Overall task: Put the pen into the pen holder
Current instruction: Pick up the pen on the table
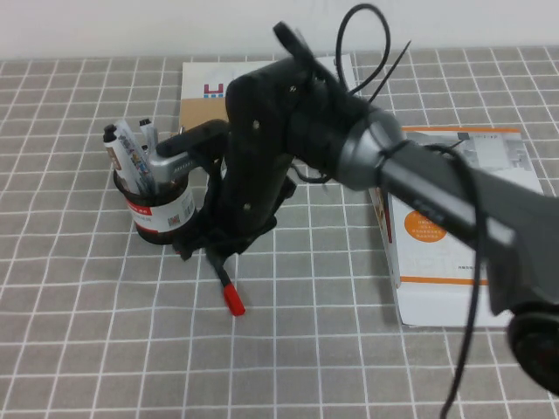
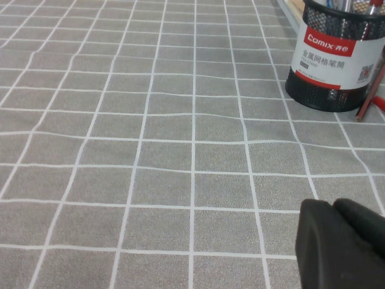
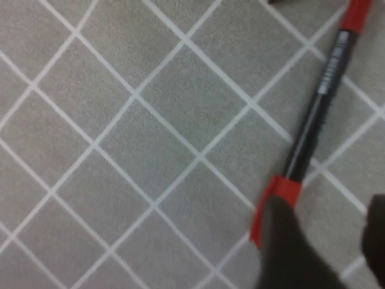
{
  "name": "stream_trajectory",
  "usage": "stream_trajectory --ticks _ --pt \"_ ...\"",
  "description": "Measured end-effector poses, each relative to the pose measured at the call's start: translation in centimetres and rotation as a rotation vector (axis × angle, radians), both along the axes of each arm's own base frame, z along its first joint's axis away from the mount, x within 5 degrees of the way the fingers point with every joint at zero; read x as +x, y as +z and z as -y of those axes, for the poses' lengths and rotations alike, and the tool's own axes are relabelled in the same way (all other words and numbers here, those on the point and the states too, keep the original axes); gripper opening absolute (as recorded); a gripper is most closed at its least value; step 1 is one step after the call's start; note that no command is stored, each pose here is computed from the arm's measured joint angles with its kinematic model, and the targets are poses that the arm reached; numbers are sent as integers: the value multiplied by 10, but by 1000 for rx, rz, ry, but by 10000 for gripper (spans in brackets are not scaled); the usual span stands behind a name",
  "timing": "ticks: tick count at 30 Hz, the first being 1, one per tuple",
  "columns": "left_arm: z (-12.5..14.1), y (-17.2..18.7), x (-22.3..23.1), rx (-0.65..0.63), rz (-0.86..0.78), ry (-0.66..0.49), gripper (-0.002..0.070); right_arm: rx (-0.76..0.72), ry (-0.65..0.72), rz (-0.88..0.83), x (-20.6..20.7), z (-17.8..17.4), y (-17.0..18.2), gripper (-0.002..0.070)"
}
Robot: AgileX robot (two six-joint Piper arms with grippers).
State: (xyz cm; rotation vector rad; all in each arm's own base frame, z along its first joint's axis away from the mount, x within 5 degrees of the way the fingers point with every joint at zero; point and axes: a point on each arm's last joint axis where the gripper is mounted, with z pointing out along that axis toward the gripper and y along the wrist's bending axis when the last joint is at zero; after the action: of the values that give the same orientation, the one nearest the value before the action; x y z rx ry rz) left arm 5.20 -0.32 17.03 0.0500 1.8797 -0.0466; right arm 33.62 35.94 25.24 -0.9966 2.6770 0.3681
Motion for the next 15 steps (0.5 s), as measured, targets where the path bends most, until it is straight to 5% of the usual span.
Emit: stream_trajectory --ticks 4,15 --pt "0 0 0 0 0 0 -5 -34 10 -7 1 -7 -17 295" --pt "0 0 0 0 0 0 -5 -110 -1 15 5 -17 -44 288"
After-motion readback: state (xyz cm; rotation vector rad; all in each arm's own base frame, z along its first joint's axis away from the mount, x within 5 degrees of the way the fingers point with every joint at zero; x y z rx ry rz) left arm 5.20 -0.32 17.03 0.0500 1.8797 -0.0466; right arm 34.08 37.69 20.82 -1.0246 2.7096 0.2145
